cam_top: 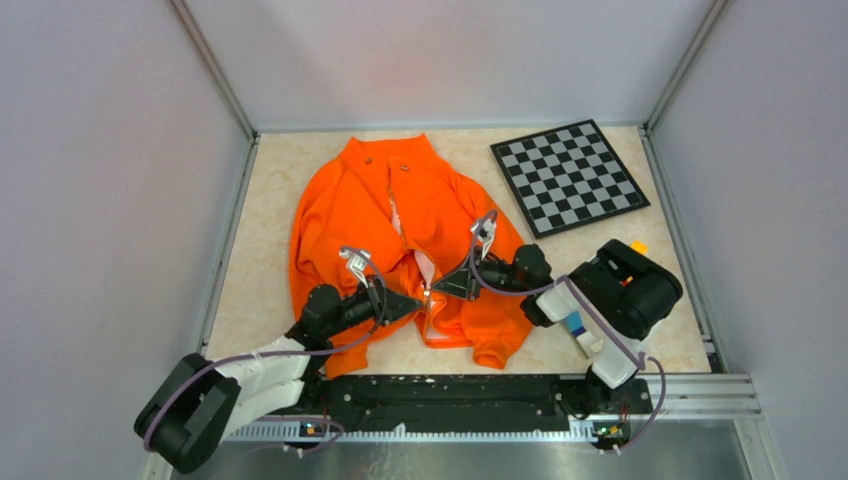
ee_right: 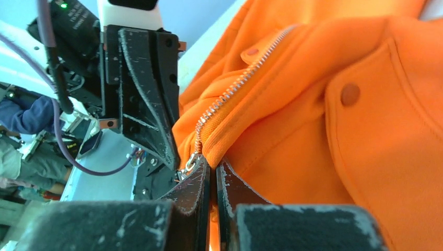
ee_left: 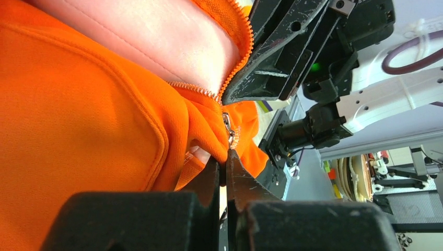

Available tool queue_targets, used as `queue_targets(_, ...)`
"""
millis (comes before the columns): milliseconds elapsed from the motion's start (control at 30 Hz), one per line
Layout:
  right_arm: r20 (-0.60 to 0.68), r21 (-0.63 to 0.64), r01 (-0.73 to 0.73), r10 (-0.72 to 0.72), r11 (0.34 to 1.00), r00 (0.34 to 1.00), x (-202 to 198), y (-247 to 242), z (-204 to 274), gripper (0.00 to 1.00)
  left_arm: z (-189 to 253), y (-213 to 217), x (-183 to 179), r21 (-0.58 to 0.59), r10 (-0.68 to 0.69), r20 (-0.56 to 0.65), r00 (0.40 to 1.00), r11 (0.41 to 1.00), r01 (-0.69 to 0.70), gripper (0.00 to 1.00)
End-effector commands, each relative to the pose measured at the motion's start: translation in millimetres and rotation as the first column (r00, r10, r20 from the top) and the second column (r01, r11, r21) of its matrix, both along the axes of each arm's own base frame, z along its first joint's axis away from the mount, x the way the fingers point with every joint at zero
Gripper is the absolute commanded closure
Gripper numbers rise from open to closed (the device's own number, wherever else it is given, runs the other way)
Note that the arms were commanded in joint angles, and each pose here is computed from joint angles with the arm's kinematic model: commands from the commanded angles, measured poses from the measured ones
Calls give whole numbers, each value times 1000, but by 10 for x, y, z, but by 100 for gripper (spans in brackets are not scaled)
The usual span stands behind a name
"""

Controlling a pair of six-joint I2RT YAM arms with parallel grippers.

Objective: Zip up the jacket

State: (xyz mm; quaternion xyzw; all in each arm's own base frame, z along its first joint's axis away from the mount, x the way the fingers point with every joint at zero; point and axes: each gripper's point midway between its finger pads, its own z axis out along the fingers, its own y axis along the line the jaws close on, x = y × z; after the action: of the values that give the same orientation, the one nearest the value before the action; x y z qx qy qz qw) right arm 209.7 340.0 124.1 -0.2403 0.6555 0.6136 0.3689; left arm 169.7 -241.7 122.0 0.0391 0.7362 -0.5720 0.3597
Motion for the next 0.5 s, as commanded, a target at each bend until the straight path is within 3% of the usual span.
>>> queue_targets(0, -19, -68, 137, -139, 988, 990, 232, -61, -93, 100, -254, -15, -220, 57, -97, -83, 992, 993, 102, 100)
queue_targets(267, -84, -156, 161, -176, 975, 981, 266, -92, -250, 100, -343, -21, -294, 53, -124, -131, 984, 990, 132, 100)
queue_targets(467, -48, -258, 182, -201, 949, 978, 271, -196, -175, 83, -313, -31, -312, 30, -126, -165, 978, 991, 132, 100)
